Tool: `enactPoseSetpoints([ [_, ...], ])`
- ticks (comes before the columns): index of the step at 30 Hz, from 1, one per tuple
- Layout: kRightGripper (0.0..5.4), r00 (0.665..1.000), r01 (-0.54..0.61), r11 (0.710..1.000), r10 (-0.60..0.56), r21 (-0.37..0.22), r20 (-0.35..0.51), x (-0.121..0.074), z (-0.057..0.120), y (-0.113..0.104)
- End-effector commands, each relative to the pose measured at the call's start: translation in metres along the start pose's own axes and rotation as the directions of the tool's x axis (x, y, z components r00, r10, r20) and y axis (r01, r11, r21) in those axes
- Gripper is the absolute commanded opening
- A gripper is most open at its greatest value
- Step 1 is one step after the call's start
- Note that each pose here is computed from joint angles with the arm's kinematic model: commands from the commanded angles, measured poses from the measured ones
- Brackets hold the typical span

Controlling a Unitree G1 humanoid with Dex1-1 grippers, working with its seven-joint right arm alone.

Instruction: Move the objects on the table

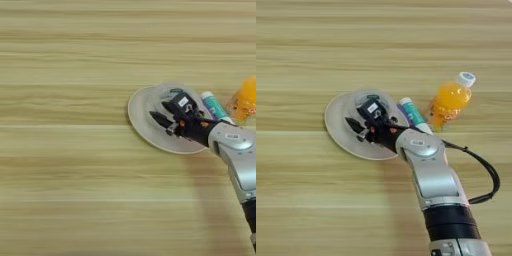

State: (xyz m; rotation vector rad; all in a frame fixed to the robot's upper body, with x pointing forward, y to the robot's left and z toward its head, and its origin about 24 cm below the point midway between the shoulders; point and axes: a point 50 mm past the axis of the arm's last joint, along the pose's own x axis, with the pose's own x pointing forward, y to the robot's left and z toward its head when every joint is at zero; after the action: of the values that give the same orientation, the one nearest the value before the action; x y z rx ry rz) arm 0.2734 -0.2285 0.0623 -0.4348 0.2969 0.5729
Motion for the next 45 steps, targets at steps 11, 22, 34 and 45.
enactPoseSetpoints([
  [11, 3.38, 0.994, 0.096, 0.989, -0.088, -0.115, 0.071, -0.008, 0.030, -0.023],
  [22, 4.58, 0.988, 0.125, 0.982, -0.109, -0.145, 0.113, -0.015, 0.042, -0.026],
  [34, 5.37, 0.983, 0.150, 0.976, -0.131, -0.157, 0.128, -0.022, 0.045, -0.027],
  [45, 5.37, 0.985, 0.137, 0.978, -0.118, -0.156, 0.123, -0.021, 0.043, -0.025],
])
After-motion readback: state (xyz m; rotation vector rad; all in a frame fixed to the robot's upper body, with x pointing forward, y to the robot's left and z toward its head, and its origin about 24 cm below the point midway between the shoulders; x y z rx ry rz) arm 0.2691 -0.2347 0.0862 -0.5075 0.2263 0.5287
